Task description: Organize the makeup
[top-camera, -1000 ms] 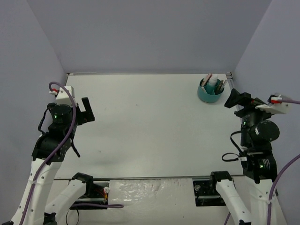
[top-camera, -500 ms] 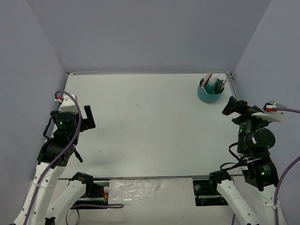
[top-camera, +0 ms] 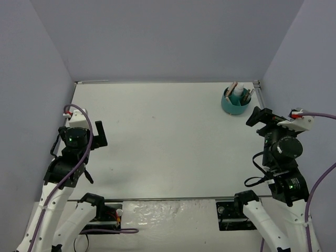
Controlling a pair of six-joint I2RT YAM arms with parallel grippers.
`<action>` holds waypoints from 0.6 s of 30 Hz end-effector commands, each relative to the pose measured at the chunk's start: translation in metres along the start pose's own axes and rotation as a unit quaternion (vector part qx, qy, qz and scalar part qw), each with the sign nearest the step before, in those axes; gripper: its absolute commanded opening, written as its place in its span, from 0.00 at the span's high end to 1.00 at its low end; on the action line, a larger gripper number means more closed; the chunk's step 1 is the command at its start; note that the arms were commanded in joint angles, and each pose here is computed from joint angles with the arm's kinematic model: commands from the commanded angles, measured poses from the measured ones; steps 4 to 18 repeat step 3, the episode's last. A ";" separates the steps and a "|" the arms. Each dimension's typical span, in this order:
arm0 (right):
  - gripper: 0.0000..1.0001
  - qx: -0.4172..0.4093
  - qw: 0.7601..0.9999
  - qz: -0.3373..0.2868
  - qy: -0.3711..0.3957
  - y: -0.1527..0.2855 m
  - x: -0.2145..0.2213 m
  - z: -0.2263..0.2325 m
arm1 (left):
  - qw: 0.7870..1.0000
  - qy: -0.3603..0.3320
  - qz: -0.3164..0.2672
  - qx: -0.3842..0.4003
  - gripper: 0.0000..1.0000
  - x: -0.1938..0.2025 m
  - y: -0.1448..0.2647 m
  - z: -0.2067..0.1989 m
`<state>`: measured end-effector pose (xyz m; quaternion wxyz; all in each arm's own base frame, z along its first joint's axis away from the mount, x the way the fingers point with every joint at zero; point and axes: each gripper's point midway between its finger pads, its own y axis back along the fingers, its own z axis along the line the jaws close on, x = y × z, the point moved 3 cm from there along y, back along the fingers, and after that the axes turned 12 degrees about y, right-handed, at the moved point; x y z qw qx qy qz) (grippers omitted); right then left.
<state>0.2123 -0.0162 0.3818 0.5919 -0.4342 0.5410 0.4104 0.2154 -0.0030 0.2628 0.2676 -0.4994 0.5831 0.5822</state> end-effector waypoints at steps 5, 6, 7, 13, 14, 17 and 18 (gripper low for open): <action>0.00 0.002 1.000 -0.020 -0.010 -0.005 -0.010 0.003 | 0.999 0.026 -0.032 0.018 0.03 -0.020 0.001 -0.009; 0.00 0.002 1.000 -0.020 -0.010 -0.005 -0.010 0.003 | 0.999 0.026 -0.032 0.018 0.03 -0.020 0.001 -0.009; 0.00 0.002 1.000 -0.020 -0.010 -0.005 -0.010 0.003 | 0.999 0.026 -0.032 0.018 0.03 -0.020 0.001 -0.009; 0.00 0.002 1.000 -0.020 -0.010 -0.005 -0.010 0.003 | 0.999 0.026 -0.032 0.018 0.03 -0.020 0.001 -0.009; 0.00 0.002 1.000 -0.020 -0.010 -0.005 -0.010 0.003 | 0.999 0.026 -0.032 0.018 0.03 -0.020 0.001 -0.009; 0.00 0.002 1.000 -0.020 -0.010 -0.005 -0.010 0.003 | 0.999 0.026 -0.032 0.018 0.03 -0.020 0.001 -0.009; 0.00 0.002 1.000 -0.020 -0.010 -0.005 -0.010 0.003 | 0.999 0.026 -0.032 0.018 0.03 -0.020 0.001 -0.009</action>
